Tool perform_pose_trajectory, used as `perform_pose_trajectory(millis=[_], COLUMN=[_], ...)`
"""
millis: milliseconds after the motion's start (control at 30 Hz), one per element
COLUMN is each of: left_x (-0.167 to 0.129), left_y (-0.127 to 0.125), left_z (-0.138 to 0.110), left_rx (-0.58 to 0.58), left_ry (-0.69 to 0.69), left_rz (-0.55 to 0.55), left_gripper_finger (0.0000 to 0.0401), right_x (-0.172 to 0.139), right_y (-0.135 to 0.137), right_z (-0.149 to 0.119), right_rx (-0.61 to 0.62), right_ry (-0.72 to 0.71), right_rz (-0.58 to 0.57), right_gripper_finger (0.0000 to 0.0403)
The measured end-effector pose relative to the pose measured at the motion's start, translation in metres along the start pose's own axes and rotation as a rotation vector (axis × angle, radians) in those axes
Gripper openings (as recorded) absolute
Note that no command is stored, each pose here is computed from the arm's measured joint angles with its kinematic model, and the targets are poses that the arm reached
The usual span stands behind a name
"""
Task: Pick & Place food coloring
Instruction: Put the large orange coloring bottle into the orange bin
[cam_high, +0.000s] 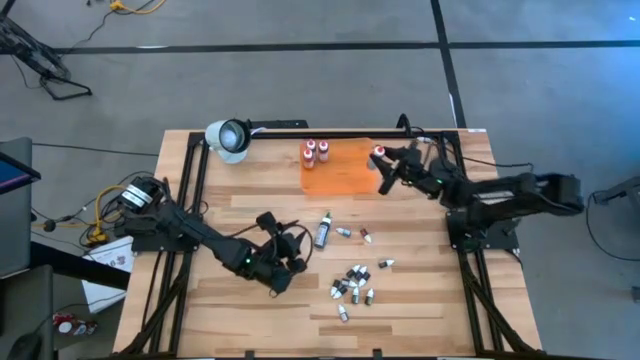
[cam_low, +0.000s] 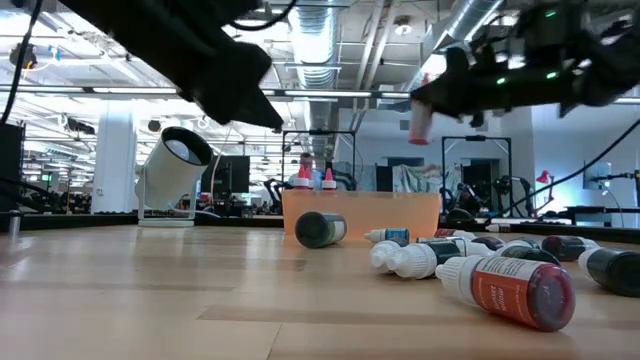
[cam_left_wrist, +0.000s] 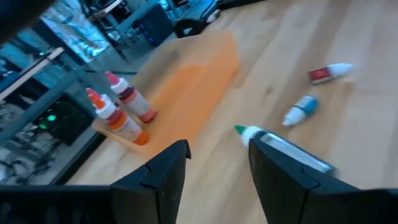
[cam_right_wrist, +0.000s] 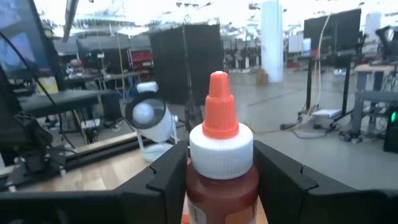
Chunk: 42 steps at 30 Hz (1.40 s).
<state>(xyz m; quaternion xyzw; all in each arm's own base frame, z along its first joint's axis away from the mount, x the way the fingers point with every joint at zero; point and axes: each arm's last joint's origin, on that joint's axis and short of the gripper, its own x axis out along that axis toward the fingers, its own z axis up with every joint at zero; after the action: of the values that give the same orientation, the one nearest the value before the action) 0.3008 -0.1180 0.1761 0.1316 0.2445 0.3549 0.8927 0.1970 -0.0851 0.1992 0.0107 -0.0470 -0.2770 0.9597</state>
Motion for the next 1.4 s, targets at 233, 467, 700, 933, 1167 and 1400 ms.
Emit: perform_pose_trajectory(millis=[233,467,700,933,1167,1400], left_x=[0.016,0.018,0.017,0.017,0.017,0.017], left_y=[0.009,0.012,0.016,0.017,0.017,0.017], left_z=[0.002,-0.001,-0.006,-0.007,-0.007,-0.006], left_rx=[0.040,0.104,0.118,0.119,0.119,0.117], left_ry=[0.025,0.043,0.055,0.057,0.056,0.055], left_rz=[0.046,0.080,0.127,0.133,0.134,0.134], left_gripper_finger=[0.0169,0.0169,0.0169,0.0169,0.0169,0.0169], right_x=[0.058,0.108,0.138,0.148,0.147,0.147], right_y=[-0.011,-0.038,-0.053,-0.048,-0.050,-0.049], right_z=[-0.008,-0.015,-0.046,-0.053,-0.058,-0.059], right_rx=[0.010,0.077,0.164,0.164,0.156,0.147], right_ry=[0.073,0.095,0.169,0.174,0.226,0.238], right_rz=[0.041,0.053,0.028,0.039,-0.024,-0.023], right_gripper_finger=[0.0170,0.0153,0.0169,0.0157,0.0163,0.0162])
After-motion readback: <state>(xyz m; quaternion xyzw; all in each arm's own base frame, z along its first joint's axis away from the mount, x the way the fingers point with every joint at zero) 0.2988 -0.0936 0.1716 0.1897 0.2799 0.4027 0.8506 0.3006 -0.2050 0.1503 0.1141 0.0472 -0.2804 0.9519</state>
